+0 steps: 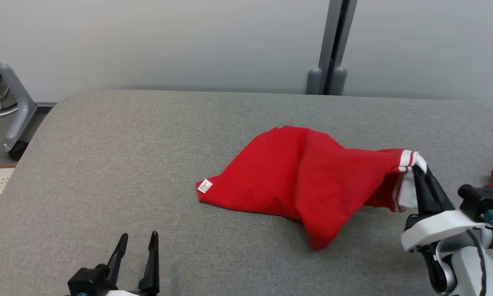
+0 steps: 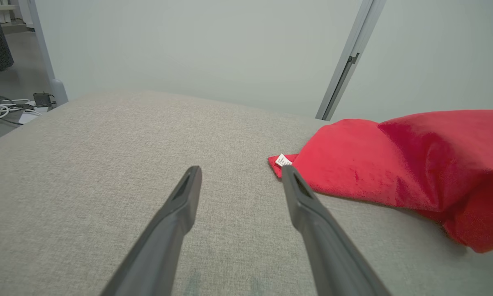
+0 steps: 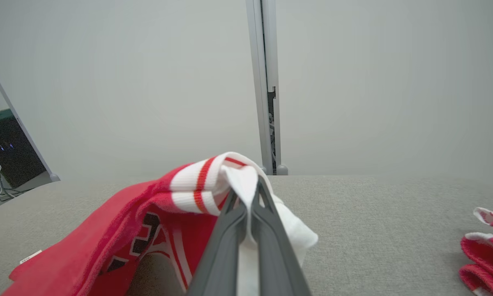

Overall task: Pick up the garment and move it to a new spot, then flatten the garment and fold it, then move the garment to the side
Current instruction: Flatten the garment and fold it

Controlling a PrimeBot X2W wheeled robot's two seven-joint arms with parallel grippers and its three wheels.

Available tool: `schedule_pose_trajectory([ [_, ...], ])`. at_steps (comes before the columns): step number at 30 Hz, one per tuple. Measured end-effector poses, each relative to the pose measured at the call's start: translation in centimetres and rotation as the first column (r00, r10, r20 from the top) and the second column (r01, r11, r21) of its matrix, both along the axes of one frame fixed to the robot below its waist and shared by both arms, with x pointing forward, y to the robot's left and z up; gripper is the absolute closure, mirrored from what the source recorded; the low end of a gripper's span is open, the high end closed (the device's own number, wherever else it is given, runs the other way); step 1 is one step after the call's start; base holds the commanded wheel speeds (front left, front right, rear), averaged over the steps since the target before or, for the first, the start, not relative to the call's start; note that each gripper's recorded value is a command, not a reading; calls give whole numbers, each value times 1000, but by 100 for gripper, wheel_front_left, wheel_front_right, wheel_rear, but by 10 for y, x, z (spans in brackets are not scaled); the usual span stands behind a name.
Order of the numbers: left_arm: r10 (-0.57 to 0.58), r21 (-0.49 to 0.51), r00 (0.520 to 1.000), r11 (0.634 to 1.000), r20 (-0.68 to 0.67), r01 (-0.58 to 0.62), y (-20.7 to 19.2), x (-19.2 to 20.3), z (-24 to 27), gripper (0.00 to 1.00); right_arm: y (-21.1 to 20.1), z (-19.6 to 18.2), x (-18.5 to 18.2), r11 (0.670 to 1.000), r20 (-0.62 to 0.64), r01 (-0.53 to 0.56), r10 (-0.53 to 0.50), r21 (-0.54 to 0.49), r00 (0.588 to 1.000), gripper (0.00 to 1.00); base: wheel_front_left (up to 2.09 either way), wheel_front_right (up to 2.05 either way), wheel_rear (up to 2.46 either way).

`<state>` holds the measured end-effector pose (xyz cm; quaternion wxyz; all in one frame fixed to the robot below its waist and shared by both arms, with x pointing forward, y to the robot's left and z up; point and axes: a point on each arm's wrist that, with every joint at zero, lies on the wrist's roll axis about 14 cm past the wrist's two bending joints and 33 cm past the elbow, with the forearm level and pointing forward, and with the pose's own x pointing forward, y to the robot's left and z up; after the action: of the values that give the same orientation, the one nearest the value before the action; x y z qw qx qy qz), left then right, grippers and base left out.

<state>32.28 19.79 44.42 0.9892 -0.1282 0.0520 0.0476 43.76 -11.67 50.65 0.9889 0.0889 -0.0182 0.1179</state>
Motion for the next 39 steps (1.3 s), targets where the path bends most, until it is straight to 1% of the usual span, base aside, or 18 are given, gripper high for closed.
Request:
schedule_pose_trajectory([
  [4, -50, -11, 999, 999, 5, 50, -16, 5, 1, 0, -31, 18, 5, 997, 52, 68, -65, -40, 997, 100, 0, 0, 0],
  [8, -67, -17, 998, 998, 4, 67, -23, 8, 1, 0, -38, 54, 23, 995, 149, 85, -76, -55, 986, 100, 0, 0, 0],
  [9, -68, -21, 998, 998, -2, 68, -24, 6, -1, 0, -31, 75, 32, 996, 204, 67, -53, -60, 977, 100, 0, 0, 0],
  [12, -47, -22, 999, 999, -15, 47, -19, 2, -4, 0, -5, 100, 40, 997, 270, 3, 18, -75, 963, 100, 0, 0, 0],
  [15, -22, -22, 999, 1000, -25, 22, -12, -3, -7, 0, 30, 130, 47, 993, 341, -82, 105, -83, 934, 100, 0, 0, 0],
  [18, -2, -21, 999, 1000, -41, 1, -6, -6, -12, 0, 64, 164, 52, 981, 422, -165, 193, -104, 886, 100, 0, 0, 0],
  [20, 9, -21, 999, 1000, -47, -10, -3, -8, -13, 0, 87, 191, 52, 969, 481, -218, 247, -118, 841, 100, 0, 0, 0],
  [22, 21, -21, 998, 1000, -51, -22, 0, -10, -14, 0, 113, 217, 46, 951, 536, -280, 305, -131, 787, 100, 0, 0, 0],
  [26, 35, -21, 998, 999, -52, -36, 4, -14, -15, 0, 167, 260, 21, 897, 613, -407, 420, -170, 669, 100, 0, 0, 0],
  [28, 33, -22, 998, 999, -54, -35, 3, -15, -15, 0, 183, 286, 11, 880, 654, -442, 440, -176, 615, 100, 0, 0, 0],
  [29, 33, -23, 998, 999, -56, -34, 2, -16, -16, 0, 188, 296, 8, 874, 668, -453, 444, -176, 598, 100, 0, 0, 0],
  [31, 32, -24, 998, 999, -59, -34, 2, -17, -16, 0, 195, 309, 9, 870, 680, -458, 448, -182, 580, 100, 0, 0, 0],
  [33, 32, -25, 998, 999, -59, -33, 1, -17, -16, 0, 197, 310, 13, 873, 676, -452, 446, -184, 586, 100, 0, 0, 0],
  [34, 31, -24, 998, 999, -60, -32, 1, -16, -16, 0, 197, 307, 21, 879, 664, -438, 443, -189, 603, 100, 0, 0, 0],
  [35, 31, -24, 998, 999, -61, -32, 1, -15, -17, 0, 194, 302, 31, 887, 646, -423, 434, -185, 628, 100, 0, 0, 0],
  [37, 33, -28, 997, 999, -66, -35, 1, -14, -18, 0, 182, 277, 59, 909, 582, -359, 413, -211, 700, 100, 0, 0, 0],
  [38, 33, -28, 997, 999, -72, -35, 1, -14, -19, 0, 172, 261, 74, 920, 540, -331, 391, -210, 745, 100, 0, 0, 0],
  [39, 31, -28, 996, 999, -78, -33, 0, -14, -21, 0, 160, 238, 90, 926, 486, -292, 375, -239, 790, 100, 0, 0, 0],
])
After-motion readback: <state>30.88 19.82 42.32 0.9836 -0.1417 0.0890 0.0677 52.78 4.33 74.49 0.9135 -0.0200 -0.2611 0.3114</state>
